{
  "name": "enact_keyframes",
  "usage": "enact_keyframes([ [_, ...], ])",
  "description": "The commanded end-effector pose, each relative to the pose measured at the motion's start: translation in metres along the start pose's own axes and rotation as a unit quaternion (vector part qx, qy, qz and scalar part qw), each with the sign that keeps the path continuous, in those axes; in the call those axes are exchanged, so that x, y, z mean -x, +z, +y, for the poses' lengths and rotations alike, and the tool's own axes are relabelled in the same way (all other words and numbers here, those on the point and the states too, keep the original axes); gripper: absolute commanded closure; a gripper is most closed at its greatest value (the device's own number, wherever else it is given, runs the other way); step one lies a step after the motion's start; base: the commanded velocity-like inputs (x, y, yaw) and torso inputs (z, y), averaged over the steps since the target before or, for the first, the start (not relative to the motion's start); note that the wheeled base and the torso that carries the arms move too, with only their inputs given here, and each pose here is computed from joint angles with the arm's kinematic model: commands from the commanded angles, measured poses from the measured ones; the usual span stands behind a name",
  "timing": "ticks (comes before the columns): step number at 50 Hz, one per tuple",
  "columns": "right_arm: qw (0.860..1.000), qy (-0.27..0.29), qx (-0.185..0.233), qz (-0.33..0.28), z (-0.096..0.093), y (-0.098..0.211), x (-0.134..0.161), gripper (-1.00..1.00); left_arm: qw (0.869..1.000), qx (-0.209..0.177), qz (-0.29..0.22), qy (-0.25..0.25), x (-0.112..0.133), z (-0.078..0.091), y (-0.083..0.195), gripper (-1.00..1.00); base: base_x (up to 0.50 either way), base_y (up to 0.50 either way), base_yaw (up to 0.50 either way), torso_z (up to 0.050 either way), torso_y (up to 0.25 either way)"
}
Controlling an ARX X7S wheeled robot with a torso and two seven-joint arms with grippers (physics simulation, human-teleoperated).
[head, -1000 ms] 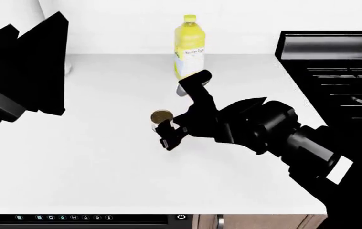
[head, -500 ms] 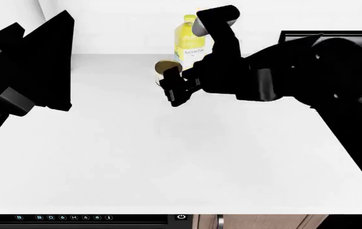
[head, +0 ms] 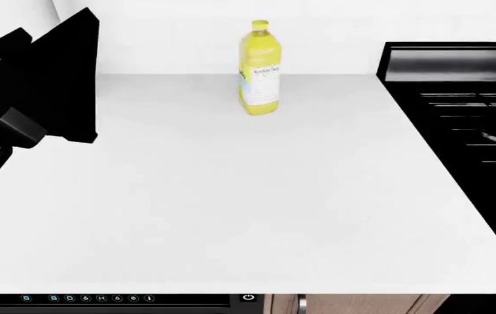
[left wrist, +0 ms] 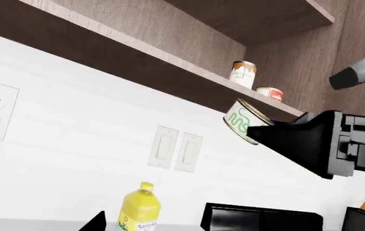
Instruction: Pick the cans from the counter and place them in their designated side in the cabinet.
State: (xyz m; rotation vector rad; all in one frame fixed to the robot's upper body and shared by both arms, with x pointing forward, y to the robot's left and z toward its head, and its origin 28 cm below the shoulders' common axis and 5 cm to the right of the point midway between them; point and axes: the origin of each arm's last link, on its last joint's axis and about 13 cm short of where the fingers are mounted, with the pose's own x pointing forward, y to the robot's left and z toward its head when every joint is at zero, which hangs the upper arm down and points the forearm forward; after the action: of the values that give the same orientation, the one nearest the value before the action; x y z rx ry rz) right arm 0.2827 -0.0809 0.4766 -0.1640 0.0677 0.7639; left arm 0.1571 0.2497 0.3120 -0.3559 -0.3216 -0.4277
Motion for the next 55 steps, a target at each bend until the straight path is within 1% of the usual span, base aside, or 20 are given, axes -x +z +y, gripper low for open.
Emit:
enact_keyframes([
  [1, 0.997, 0.016, 0.036, -0.068, 0.01, 0.083, 0.039, 1.0, 1.0, 0.004, -0.011, -0.001, 0.0, 0.001, 0.003, -1.0, 0.0, 0.0, 0.0, 0.0, 0.0],
  [5, 0.992, 0.074, 0.055, -0.083, 0.019, 0.098, 0.04, 1.0, 1.0, 0.007, -0.016, -0.001, 0.002, 0.001, 0.004, -1.0, 0.0, 0.0, 0.0, 0.0, 0.0],
  [6, 0.991, 0.078, 0.062, -0.088, 0.02, 0.1, 0.04, 1.0, 1.0, 0.007, -0.017, -0.001, 0.003, 0.001, 0.004, -1.0, 0.0, 0.0, 0.0, 0.0, 0.0],
  [7, 0.992, 0.051, 0.07, -0.092, 0.017, 0.102, 0.043, 1.0, 1.0, 0.008, -0.018, -0.002, 0.003, 0.001, 0.004, -1.0, 0.0, 0.0, 0.0, 0.0, 0.0],
  [8, 0.993, -0.021, 0.075, -0.093, 0.011, 0.102, 0.051, 1.0, 1.0, 0.008, -0.019, -0.004, 0.003, 0.001, 0.005, -1.0, 0.0, 0.0, 0.0, 0.0, 0.0],
  [9, 0.988, -0.097, 0.08, -0.094, 0.004, 0.103, 0.059, 1.0, 1.0, 0.009, -0.019, -0.006, 0.003, 0.0, 0.005, -1.0, 0.0, 0.0, 0.0, 0.0, 0.0],
  [12, 0.98, -0.142, 0.092, -0.104, -0.001, 0.105, 0.059, 1.0, 0.999, 0.021, -0.023, -0.018, 0.002, -0.003, 0.01, -1.0, 0.0, 0.0, 0.0, 0.0, 0.0],
  [15, 0.972, -0.187, 0.093, -0.107, -0.007, 0.104, 0.058, 1.0, 0.998, 0.04, -0.017, -0.045, 0.0, -0.007, 0.024, -1.0, 0.0, 0.0, 0.0, 0.0, 0.0],
  [18, 0.966, -0.216, 0.087, -0.111, -0.011, 0.103, 0.056, 1.0, 0.996, 0.063, -0.008, -0.06, -0.002, -0.011, 0.039, -1.0, 0.0, 0.0, 0.0, 0.0, 0.0],
  [21, 0.962, -0.235, 0.081, -0.113, -0.013, 0.103, 0.056, 1.0, 0.995, 0.065, 0.008, -0.074, -0.001, -0.016, 0.051, -1.0, 0.0, 0.0, 0.0, 0.0, 0.0],
  [24, 0.962, -0.235, 0.081, -0.113, -0.013, 0.103, 0.056, 1.0, 0.994, 0.076, 0.022, -0.08, -0.001, -0.019, 0.06, -1.0, 0.0, 0.0, 0.0, 0.0, 0.0],
  [27, 0.962, -0.235, 0.081, -0.113, -0.013, 0.103, 0.056, 1.0, 0.993, 0.076, 0.032, -0.085, -0.003, -0.021, 0.068, -1.0, 0.0, 0.0, 0.0, 0.0, 0.0],
  [31, 0.962, -0.235, 0.081, -0.113, -0.013, 0.103, 0.056, 1.0, 0.992, 0.084, 0.032, -0.09, -0.004, -0.023, 0.079, -1.0, 0.0, 0.0, 0.0, 0.0, 0.0],
  [34, 0.962, -0.235, 0.081, -0.113, -0.013, 0.103, 0.056, 1.0, 0.992, 0.082, 0.029, -0.09, -0.004, -0.023, 0.085, -1.0, 0.0, 0.0, 0.0, 0.0, 0.0],
  [50, 0.962, -0.235, 0.081, -0.113, -0.013, 0.103, 0.056, 1.0, 0.992, 0.082, 0.024, -0.091, -0.01, -0.025, 0.09, -1.0, 0.0, 0.0, 0.0, 0.0, 0.0],
  [55, 0.962, -0.235, 0.081, -0.113, -0.013, 0.103, 0.056, 1.0, 0.992, 0.081, 0.024, -0.091, -0.011, -0.026, 0.089, -1.0, 0.06, 0.32, 0.0, 0.0, 0.0],
])
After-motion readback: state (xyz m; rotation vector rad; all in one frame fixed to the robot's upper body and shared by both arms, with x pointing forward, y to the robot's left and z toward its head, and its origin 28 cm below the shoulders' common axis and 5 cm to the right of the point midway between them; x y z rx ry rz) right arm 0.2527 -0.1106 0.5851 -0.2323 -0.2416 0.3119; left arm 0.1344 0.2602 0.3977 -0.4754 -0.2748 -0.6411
